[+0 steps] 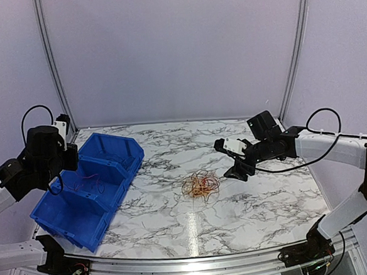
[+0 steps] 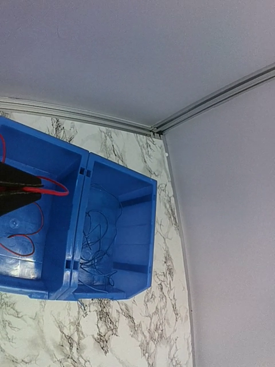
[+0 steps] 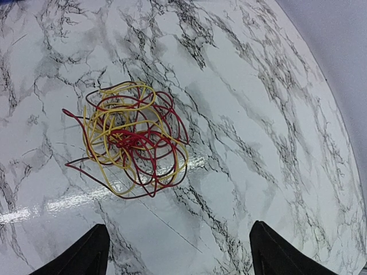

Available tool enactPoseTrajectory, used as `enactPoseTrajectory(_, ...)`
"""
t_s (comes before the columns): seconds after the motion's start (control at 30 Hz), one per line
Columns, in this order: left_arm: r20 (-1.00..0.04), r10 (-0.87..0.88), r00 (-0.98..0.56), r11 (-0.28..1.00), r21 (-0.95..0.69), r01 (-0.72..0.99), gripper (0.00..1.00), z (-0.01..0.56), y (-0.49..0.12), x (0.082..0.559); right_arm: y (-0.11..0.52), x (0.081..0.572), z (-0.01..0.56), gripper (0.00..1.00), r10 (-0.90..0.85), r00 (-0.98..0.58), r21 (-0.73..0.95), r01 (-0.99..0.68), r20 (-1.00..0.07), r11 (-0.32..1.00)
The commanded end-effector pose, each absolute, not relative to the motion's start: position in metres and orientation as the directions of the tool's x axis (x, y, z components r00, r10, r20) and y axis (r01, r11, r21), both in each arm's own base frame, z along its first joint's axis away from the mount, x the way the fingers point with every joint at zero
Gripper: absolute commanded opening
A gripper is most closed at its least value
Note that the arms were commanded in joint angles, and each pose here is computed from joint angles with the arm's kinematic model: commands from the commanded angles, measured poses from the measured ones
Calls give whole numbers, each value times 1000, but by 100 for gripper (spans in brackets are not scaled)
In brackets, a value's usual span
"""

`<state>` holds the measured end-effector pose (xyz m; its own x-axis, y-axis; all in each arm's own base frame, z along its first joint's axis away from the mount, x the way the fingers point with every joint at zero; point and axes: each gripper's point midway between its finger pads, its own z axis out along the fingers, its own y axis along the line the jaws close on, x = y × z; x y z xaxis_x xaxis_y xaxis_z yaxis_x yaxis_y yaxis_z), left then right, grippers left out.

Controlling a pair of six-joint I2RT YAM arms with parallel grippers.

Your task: Untangle the cables

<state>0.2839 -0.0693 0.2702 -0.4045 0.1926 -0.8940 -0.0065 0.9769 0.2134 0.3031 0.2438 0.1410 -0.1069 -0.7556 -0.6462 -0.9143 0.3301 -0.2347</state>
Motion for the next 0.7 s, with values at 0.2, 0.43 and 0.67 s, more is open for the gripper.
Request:
enactPoseTrajectory(0.2, -907, 151, -393, 988, 153, 26, 0, 241, -70, 301, 241, 310, 121, 83, -775, -141, -221, -914, -616, 341)
enactPoseTrajectory(0.43, -877, 173, -449, 952, 32, 304, 0, 206, -121, 304, 239, 312, 109, 82, -794, -152, -220, -915, -589, 338)
enactPoseTrajectory(0.67, -847, 186, -497, 895, -62, 442, 0, 196, -154, 305, 240, 310, 104, 81, -798, -156, -204, -922, -582, 329)
